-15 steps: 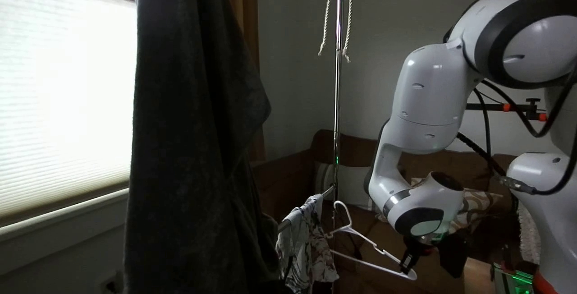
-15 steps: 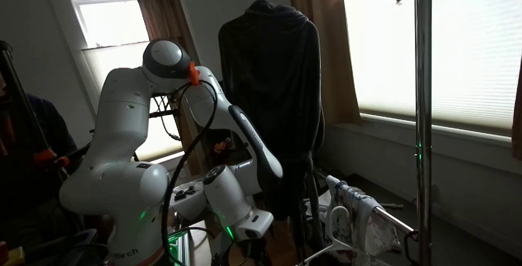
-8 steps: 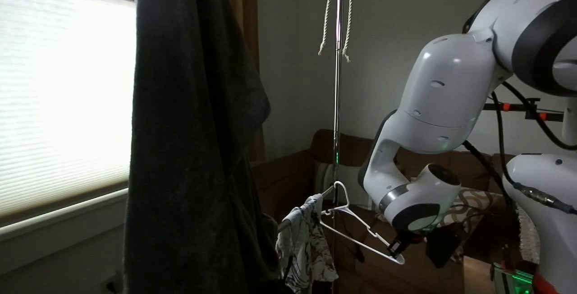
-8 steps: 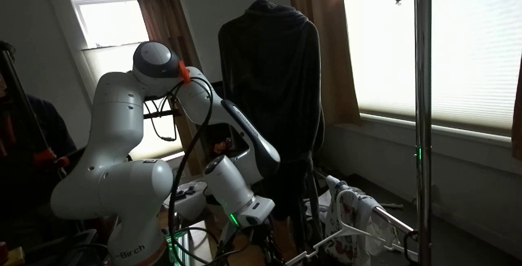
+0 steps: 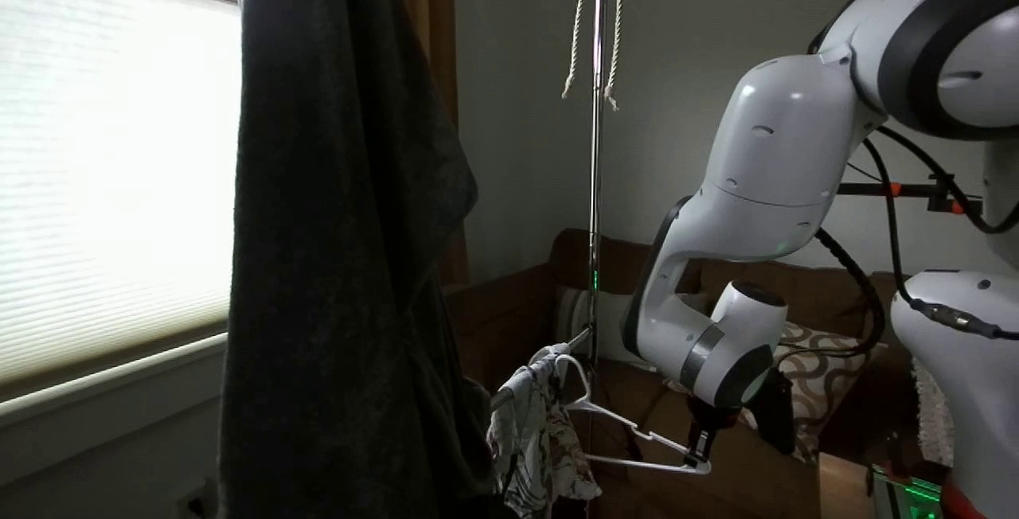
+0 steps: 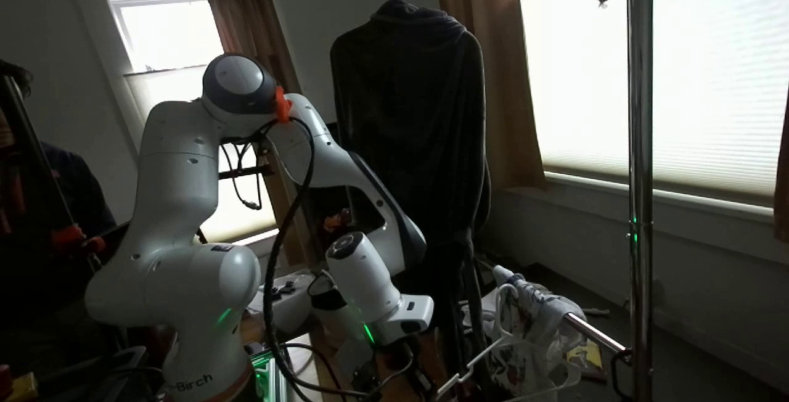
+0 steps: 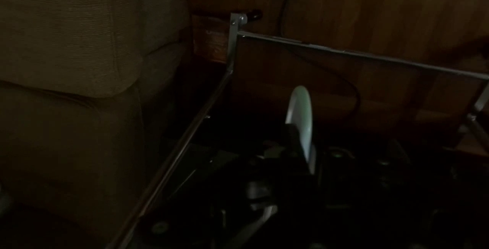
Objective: Move the white clothes hanger from the bottom rail to the top rail
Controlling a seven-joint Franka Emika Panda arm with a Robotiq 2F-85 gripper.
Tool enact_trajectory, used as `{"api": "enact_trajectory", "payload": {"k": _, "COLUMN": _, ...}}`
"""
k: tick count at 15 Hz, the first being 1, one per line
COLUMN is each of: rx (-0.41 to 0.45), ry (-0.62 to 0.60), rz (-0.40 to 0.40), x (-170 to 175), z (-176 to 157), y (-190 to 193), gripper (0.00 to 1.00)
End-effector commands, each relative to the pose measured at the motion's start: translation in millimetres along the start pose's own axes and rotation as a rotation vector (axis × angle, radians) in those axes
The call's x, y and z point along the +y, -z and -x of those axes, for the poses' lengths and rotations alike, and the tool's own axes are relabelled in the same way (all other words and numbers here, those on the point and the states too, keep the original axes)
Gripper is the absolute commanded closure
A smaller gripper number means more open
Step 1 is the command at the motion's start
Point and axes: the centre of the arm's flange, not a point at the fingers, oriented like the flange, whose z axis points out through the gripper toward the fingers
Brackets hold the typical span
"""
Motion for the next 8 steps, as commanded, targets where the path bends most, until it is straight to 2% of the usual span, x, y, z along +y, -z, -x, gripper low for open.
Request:
{"api": "enact_trajectory", "payload": {"k": 1, "rx": -0.137, "ry": 0.091, "rz": -0.104, "x": 0.2, "z": 21.6, "y": 10.8, "gripper": 0.98}}
{"api": "enact_trajectory", "payload": {"k": 5, "rx": -0.163, "ry": 0.034, "rz": -0.035, "x": -22.5, "z": 50.8, "y": 15.8, "gripper": 0.98}}
{"api": "enact_trajectory", "payload": {"k": 8, "rx": -0.061, "ry": 0.077, "rz": 0.124, "x": -35.4, "z": 51.9, "y": 34.5, "gripper": 0.98}}
